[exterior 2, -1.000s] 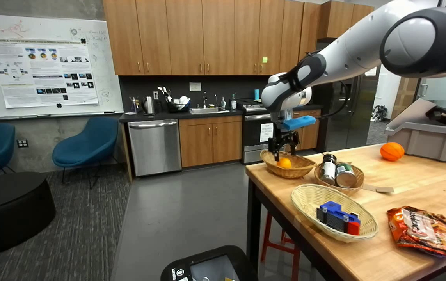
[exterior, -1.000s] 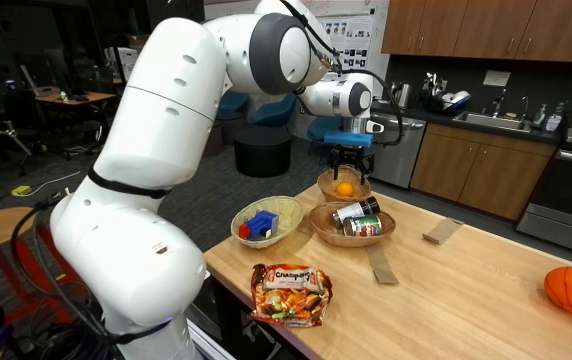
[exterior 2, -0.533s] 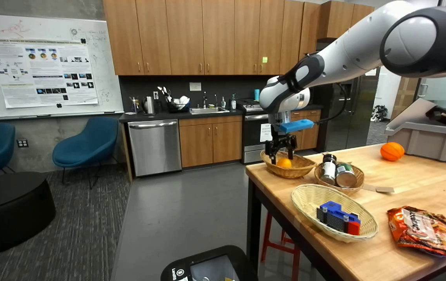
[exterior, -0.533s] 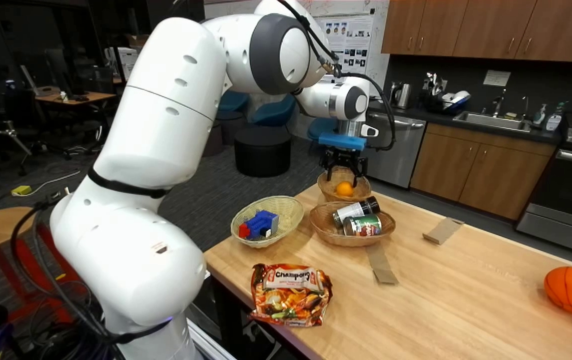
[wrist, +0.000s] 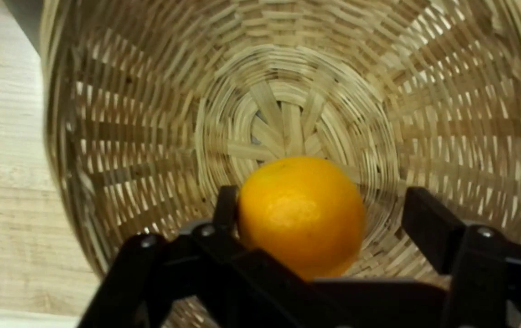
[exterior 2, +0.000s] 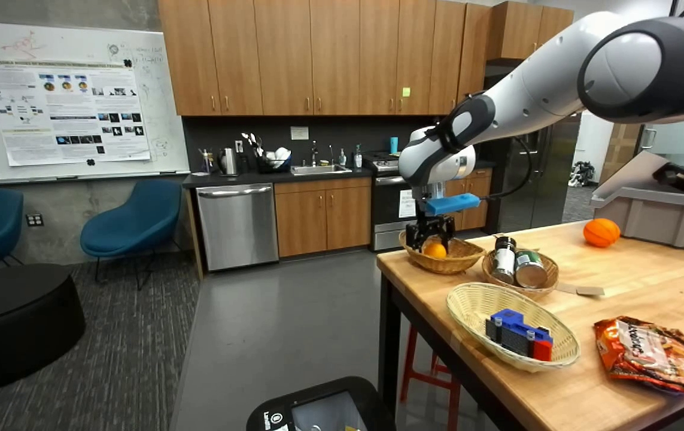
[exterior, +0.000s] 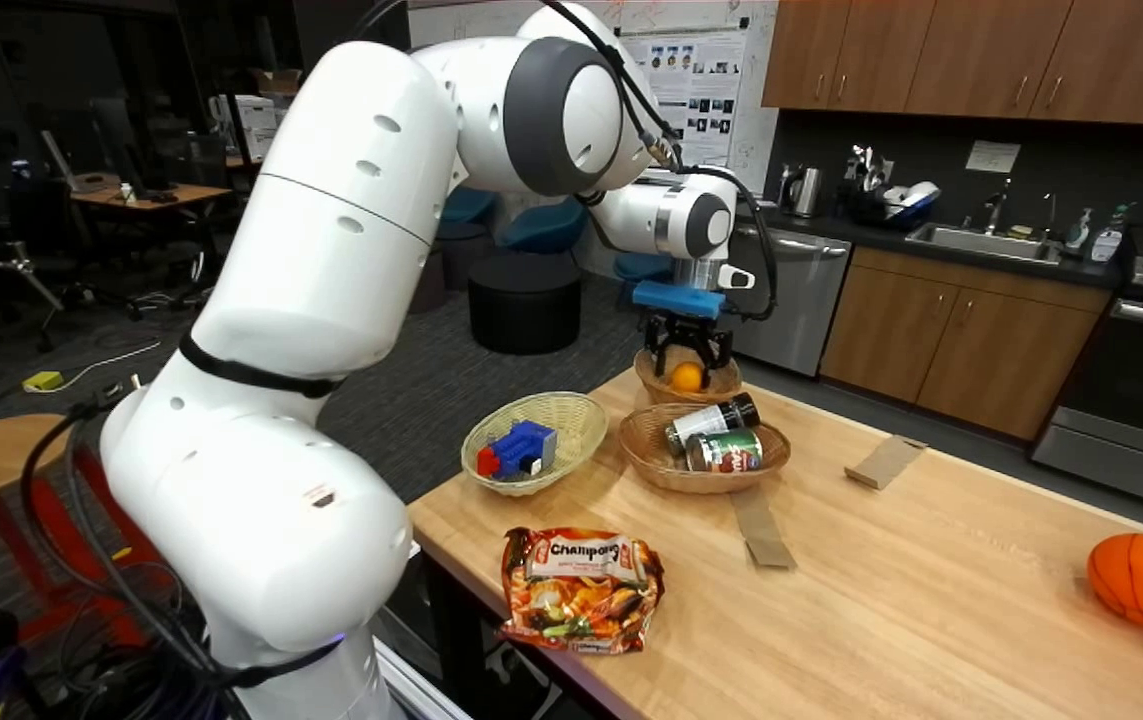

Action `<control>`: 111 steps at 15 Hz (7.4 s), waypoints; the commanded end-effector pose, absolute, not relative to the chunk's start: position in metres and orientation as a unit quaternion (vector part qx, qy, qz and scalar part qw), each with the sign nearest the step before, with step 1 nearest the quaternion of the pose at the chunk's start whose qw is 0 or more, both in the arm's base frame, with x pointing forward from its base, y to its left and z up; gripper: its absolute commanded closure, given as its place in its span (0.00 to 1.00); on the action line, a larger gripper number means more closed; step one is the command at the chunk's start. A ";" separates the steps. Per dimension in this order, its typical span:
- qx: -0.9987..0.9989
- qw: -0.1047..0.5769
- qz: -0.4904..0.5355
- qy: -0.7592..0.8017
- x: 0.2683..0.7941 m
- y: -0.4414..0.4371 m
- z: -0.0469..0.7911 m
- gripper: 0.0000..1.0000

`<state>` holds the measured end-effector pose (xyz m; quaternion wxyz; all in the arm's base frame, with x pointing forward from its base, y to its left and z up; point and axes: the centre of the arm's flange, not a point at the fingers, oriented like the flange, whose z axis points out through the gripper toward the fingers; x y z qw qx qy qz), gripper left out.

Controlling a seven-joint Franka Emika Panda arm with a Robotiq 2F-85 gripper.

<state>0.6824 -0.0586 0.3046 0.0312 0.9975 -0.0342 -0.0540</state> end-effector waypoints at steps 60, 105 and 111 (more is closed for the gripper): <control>0.926 0.102 -0.115 -0.344 0.390 -0.214 0.369 0.00; 0.906 0.188 0.041 -0.378 0.497 -0.291 0.435 0.00; 0.881 0.202 0.028 -0.427 0.486 -0.356 0.423 0.00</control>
